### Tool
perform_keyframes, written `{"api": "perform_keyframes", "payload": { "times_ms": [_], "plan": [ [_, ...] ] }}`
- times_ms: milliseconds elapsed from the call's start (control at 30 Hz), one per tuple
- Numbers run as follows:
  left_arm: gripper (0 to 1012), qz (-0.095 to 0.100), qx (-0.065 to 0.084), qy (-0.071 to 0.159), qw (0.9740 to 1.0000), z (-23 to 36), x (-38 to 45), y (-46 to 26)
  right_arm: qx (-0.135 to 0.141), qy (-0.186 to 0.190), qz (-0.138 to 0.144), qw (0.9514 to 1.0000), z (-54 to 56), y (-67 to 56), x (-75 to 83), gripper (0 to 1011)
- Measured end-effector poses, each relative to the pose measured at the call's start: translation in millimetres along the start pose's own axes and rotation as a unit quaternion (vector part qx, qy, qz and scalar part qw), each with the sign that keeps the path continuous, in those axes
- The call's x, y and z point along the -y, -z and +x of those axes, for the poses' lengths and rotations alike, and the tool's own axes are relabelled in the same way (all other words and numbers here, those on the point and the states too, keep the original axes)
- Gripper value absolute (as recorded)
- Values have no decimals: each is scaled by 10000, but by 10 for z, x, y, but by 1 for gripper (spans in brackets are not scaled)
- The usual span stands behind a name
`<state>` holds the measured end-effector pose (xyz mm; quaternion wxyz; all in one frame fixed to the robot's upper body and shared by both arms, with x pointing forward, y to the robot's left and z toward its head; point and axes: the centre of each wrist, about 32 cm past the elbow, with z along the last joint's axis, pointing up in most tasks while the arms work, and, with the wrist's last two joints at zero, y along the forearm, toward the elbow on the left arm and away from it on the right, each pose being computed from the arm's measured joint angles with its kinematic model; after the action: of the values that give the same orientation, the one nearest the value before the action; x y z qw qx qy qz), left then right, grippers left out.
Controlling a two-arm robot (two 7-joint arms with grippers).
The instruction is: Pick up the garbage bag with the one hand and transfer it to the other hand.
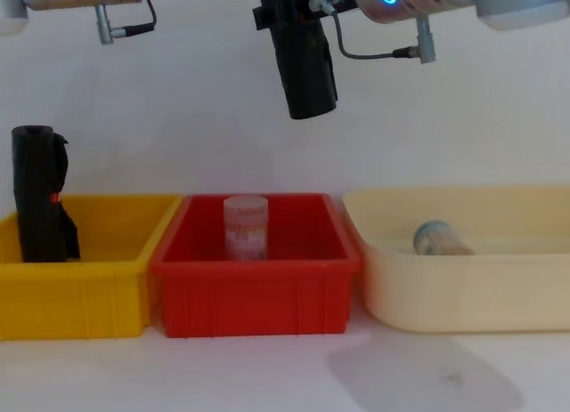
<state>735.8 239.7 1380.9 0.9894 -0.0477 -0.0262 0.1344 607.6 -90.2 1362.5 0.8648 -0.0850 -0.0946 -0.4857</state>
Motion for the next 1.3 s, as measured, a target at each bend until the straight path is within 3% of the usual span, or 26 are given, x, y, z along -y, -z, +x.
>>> {"api": "perform_keyframes", "payload": {
  "times_ms": [100,1300],
  "plan": [
    [364,0,0,-1,10000,0,0,0,-7,-1,1,10000,-1,-2,-4,569],
    [364,0,0,1,10000,0,0,0,-27,-2,5,10000,-2,-9,-17,569]
  ]
}}
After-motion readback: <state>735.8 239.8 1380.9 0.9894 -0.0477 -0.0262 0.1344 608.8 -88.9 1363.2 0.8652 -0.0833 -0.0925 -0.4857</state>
